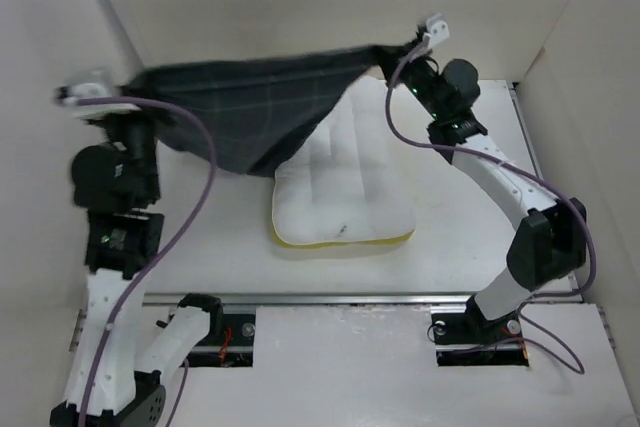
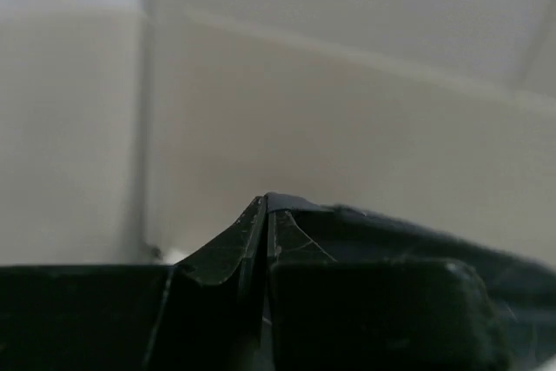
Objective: Put the pillow into the pillowcase
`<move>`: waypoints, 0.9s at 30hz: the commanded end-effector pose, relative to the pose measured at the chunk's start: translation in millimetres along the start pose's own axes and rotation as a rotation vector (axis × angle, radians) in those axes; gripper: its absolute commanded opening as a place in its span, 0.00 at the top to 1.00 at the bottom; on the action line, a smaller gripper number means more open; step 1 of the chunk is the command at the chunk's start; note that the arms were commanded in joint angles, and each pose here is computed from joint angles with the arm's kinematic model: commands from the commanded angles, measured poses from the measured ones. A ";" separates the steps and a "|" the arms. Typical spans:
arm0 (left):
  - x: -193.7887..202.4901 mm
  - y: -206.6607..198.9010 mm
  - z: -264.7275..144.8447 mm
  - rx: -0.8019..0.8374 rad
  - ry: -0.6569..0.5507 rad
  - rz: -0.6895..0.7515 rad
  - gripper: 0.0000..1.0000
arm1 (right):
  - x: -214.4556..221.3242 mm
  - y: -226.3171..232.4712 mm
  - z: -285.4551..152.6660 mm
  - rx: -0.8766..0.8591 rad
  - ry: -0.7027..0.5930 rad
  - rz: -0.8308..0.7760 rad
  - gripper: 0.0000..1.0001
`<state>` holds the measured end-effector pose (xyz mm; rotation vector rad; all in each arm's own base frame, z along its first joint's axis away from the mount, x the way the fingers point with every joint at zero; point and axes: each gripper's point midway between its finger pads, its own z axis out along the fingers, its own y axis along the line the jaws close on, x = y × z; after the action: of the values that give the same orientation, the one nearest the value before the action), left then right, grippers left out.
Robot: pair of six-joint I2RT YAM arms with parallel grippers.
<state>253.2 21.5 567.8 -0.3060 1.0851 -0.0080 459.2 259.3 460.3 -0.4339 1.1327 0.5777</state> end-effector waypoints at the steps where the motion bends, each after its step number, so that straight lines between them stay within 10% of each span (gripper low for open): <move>1: 148.5 -78.5 -36.4 0.429 0.409 -0.143 1.00 | 74.4 -71.6 -61.5 0.179 0.182 0.043 1.00; 9: 235.3 -160.0 -191.4 1.030 0.734 -0.310 0.93 | 117.4 -128.9 -152.4 0.613 0.422 0.031 0.98; 10: 235.9 -165.2 -205.3 1.063 0.745 -0.316 0.86 | 113.1 -137.0 -159.6 0.667 0.424 0.038 0.96; 14: 243.9 -175.9 -229.3 1.090 0.796 -0.312 0.00 | 98.7 -142.7 -171.8 0.708 0.432 0.049 0.94; 17: 266.9 -186.5 -219.5 1.006 0.862 -0.220 0.00 | 96.6 -132.4 -166.8 0.657 0.434 0.087 0.94; 19: 265.4 -202.9 -211.6 1.000 0.879 -0.147 0.00 | 94.2 -130.0 -165.8 0.653 0.445 0.106 0.77; 21: 291.9 -216.8 -187.2 0.909 0.918 -0.012 0.00 | 107.2 -136.4 -169.6 0.692 0.490 0.141 0.14; 22: 301.9 -223.8 -183.8 0.897 0.940 0.027 0.00 | 100.8 -142.7 -168.1 0.732 0.490 0.146 0.00; 27: 367.2 -262.2 -185.9 0.920 1.103 0.183 0.00 | 135.8 -153.4 -211.6 0.920 0.703 0.224 0.00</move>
<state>296.5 -330.8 258.0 0.6528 1.9619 -0.6813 462.0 65.5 278.0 0.1892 1.8716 0.1116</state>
